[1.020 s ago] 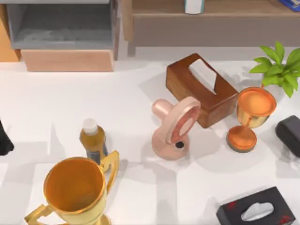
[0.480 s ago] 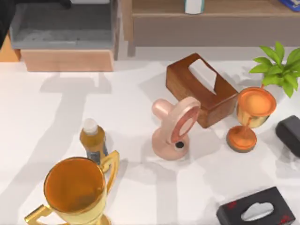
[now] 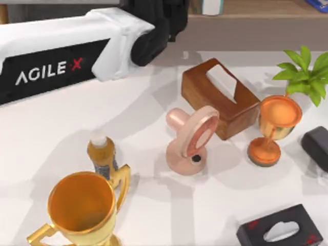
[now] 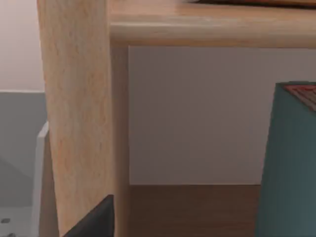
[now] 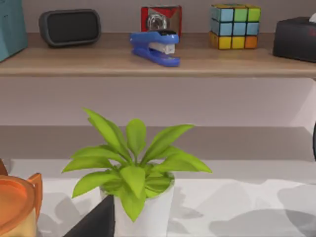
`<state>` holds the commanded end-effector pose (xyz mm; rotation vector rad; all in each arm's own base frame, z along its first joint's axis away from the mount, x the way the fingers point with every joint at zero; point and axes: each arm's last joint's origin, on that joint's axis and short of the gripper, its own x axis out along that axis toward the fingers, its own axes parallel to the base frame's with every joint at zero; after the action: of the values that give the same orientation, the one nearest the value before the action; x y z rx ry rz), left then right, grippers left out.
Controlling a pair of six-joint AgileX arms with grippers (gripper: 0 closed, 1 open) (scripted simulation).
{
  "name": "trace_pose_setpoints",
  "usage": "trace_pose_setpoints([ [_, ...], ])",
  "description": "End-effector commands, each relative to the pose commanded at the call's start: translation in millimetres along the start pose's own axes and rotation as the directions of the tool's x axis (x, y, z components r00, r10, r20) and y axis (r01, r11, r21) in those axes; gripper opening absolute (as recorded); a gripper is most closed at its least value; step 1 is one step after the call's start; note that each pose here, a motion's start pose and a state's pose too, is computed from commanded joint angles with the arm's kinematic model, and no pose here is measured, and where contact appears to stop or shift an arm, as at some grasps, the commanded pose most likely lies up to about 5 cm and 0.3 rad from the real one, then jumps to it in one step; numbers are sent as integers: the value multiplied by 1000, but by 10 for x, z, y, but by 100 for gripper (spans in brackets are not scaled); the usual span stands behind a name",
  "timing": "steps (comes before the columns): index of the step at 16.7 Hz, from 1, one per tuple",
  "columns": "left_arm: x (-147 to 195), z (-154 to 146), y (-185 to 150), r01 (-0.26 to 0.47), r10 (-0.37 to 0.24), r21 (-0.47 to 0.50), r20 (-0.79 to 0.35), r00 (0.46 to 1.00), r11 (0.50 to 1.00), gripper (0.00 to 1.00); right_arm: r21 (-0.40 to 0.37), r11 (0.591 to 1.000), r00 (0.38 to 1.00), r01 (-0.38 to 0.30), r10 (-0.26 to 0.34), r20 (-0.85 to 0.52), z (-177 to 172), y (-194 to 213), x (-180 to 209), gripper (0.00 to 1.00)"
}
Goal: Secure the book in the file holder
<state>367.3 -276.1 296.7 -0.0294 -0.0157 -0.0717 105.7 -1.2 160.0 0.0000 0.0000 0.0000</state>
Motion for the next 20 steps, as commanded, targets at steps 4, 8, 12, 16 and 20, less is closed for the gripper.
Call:
trace_pose_setpoints([
  [4, 314, -615, -599, -28, 28, 8, -8, 1000, 1000, 100, 0, 1000, 1000, 0, 0, 0, 0, 0, 0, 100],
  [8, 431, -940, -822, -52, 52, 8, -4, 999, 999, 100, 0, 1000, 1000, 0, 0, 0, 0, 0, 0, 100],
  [12, 438, -961, -833, -54, 54, 8, -4, 999, 998, 100, 0, 1000, 1000, 0, 0, 0, 0, 0, 0, 100],
  [16, 385, -905, -802, -55, 56, 11, -6, 998, 998, 100, 0, 1000, 1000, 0, 0, 0, 0, 0, 0, 100],
  [20, 386, -822, -783, -54, 54, 7, -2, 999, 999, 100, 0, 1000, 1000, 0, 0, 0, 0, 0, 0, 100],
])
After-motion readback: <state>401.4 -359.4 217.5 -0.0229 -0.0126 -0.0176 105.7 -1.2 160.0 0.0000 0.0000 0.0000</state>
